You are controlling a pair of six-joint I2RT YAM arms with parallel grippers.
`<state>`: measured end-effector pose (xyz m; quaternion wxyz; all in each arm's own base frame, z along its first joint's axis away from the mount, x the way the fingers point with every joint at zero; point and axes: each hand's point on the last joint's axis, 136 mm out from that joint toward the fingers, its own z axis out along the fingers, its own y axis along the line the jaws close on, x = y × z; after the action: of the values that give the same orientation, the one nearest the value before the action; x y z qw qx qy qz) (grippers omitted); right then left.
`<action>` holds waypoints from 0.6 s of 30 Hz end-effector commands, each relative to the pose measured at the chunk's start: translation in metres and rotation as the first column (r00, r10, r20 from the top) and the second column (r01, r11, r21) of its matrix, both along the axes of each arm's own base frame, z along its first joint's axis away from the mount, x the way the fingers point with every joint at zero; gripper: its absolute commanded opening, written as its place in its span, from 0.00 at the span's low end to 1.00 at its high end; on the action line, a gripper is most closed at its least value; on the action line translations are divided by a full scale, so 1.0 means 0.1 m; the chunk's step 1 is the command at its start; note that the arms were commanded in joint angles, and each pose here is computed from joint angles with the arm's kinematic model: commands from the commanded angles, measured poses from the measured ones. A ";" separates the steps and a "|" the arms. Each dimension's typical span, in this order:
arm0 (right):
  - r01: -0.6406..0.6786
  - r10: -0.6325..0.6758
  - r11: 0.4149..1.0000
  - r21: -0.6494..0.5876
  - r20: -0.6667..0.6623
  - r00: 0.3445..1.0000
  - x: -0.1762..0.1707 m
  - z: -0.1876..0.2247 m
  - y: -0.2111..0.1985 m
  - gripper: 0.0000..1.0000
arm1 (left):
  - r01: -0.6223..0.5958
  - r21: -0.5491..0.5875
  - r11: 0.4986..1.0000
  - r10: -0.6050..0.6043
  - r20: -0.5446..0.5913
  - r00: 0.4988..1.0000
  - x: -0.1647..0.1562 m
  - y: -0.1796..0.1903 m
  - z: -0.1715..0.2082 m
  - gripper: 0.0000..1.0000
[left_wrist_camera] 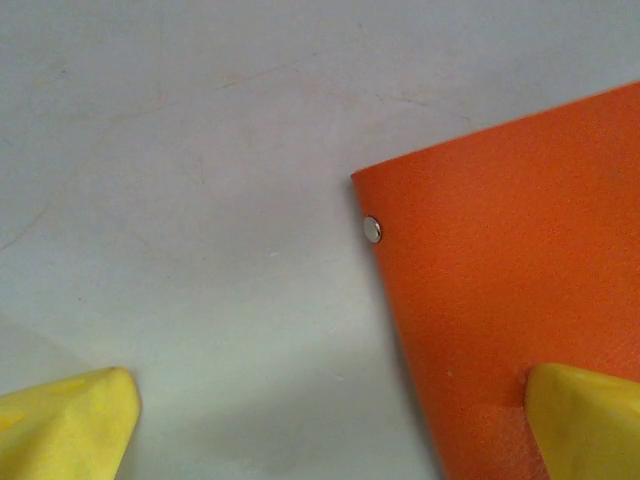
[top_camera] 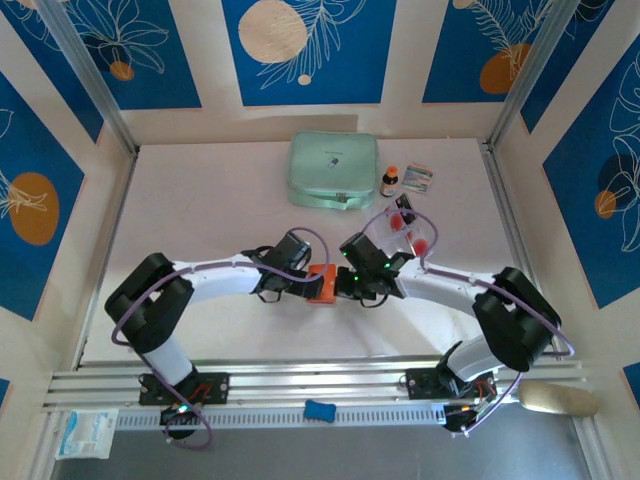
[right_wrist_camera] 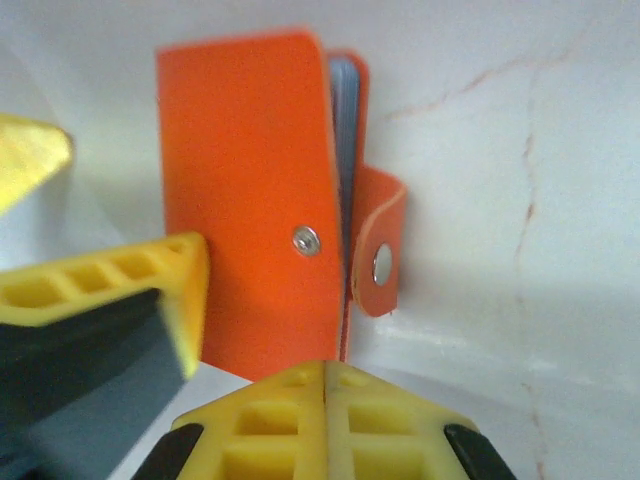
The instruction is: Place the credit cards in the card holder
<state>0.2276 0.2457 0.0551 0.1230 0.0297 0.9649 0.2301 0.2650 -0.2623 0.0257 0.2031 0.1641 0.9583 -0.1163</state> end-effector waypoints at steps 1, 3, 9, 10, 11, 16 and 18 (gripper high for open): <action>0.006 -0.006 1.000 -0.005 0.023 1.000 0.09 0.17 -0.10 0.00 | 0.007 0.157 0.988 -0.002 -0.032 0.999 -0.09 0.25 -0.19 1.00; 0.011 -0.011 1.000 -0.015 0.011 1.000 0.11 0.15 -0.15 0.02 | 0.005 0.172 0.985 0.001 -0.033 0.999 -0.10 0.27 -0.21 1.00; -0.009 0.008 0.999 -0.035 -0.024 1.000 0.18 0.07 -0.15 0.18 | 0.006 0.179 0.984 0.000 -0.036 0.999 -0.12 0.28 -0.25 1.00; -0.013 0.012 0.999 -0.037 -0.028 1.000 0.19 0.06 -0.13 0.18 | 0.007 0.181 0.983 0.000 -0.038 0.999 -0.13 0.29 -0.26 1.00; -0.015 0.014 0.999 -0.039 -0.032 0.999 0.20 0.04 -0.12 0.19 | 0.006 0.180 0.984 0.001 -0.037 0.999 -0.12 0.29 -0.26 1.00; -0.027 0.025 0.999 -0.044 -0.046 0.999 0.25 0.00 -0.06 0.21 | 0.006 0.183 0.983 0.001 -0.036 0.999 -0.13 0.30 -0.27 1.00; -0.029 0.026 0.998 -0.048 -0.051 0.998 0.26 -0.02 -0.05 0.21 | 0.005 0.185 0.983 0.002 -0.038 0.999 -0.14 0.30 -0.28 1.00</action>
<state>0.2530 0.2351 0.0502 0.1051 0.0310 0.9731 0.2025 0.2663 -0.2612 0.0247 0.2079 0.1687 0.9585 -0.0983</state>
